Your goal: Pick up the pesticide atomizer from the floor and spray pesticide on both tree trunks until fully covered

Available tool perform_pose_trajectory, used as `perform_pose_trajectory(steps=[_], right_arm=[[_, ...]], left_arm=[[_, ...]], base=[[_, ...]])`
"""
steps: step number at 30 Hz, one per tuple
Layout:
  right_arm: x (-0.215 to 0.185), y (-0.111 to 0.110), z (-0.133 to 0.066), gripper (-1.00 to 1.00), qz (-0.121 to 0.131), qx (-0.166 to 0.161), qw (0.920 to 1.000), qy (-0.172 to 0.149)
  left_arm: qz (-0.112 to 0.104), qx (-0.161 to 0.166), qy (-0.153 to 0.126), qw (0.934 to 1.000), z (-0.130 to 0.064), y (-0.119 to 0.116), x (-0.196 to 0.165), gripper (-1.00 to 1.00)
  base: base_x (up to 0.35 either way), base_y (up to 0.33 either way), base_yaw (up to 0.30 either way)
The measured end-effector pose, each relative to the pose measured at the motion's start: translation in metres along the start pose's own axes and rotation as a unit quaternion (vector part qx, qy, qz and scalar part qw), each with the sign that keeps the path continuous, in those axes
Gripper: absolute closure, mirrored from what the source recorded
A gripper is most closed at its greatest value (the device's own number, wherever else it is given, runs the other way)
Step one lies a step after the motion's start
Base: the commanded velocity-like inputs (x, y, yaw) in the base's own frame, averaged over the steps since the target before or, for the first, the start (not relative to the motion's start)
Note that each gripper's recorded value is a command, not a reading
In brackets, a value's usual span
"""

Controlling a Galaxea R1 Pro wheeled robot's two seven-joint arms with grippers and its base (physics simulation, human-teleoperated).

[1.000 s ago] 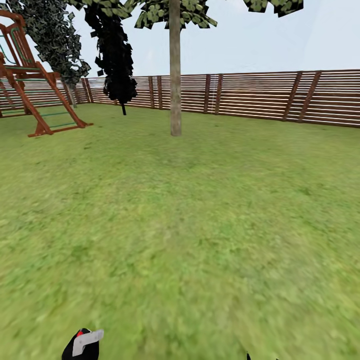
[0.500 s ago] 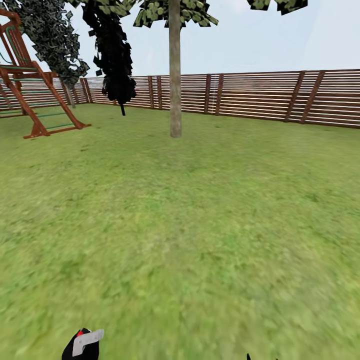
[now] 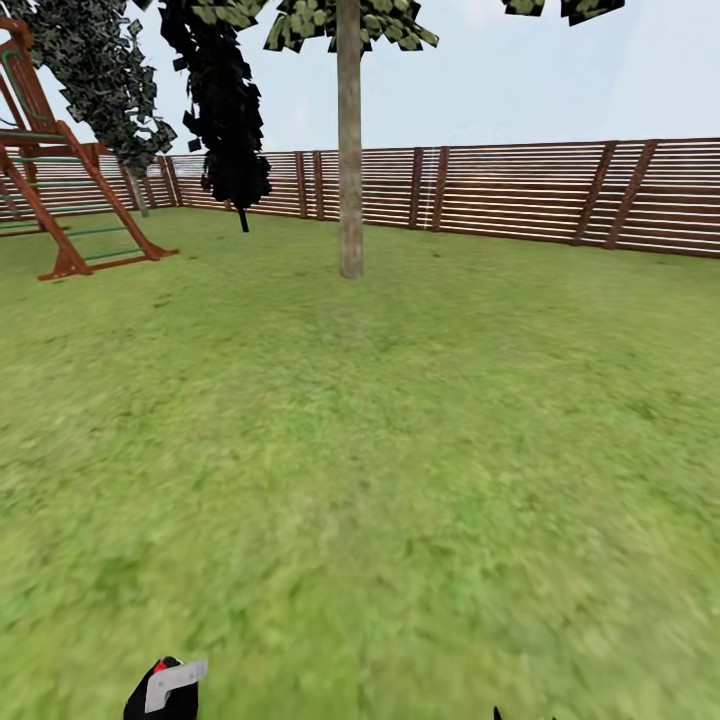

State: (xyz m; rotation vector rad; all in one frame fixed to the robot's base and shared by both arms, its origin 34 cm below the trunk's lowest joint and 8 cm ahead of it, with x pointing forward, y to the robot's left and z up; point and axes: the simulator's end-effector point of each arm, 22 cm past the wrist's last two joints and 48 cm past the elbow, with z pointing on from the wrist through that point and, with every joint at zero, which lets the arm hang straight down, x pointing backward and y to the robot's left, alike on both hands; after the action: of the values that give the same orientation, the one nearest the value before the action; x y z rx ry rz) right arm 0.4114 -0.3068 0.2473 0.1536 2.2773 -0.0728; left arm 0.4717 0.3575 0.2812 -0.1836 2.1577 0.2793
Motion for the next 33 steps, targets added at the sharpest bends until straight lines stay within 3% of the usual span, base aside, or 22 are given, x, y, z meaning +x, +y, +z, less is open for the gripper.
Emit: perform_pose_trajectory(steps=[33], right_arm=[[0.0000, 0.0003, 0.0000, -1.00, 0.000, 0.000, 1.0000, 0.000]], left_arm=[[0.000, 0.000, 0.000, 1.0000, 0.0000, 0.0001, -0.0001, 1.00]], base=[[0.340, 0.000, 0.000]])
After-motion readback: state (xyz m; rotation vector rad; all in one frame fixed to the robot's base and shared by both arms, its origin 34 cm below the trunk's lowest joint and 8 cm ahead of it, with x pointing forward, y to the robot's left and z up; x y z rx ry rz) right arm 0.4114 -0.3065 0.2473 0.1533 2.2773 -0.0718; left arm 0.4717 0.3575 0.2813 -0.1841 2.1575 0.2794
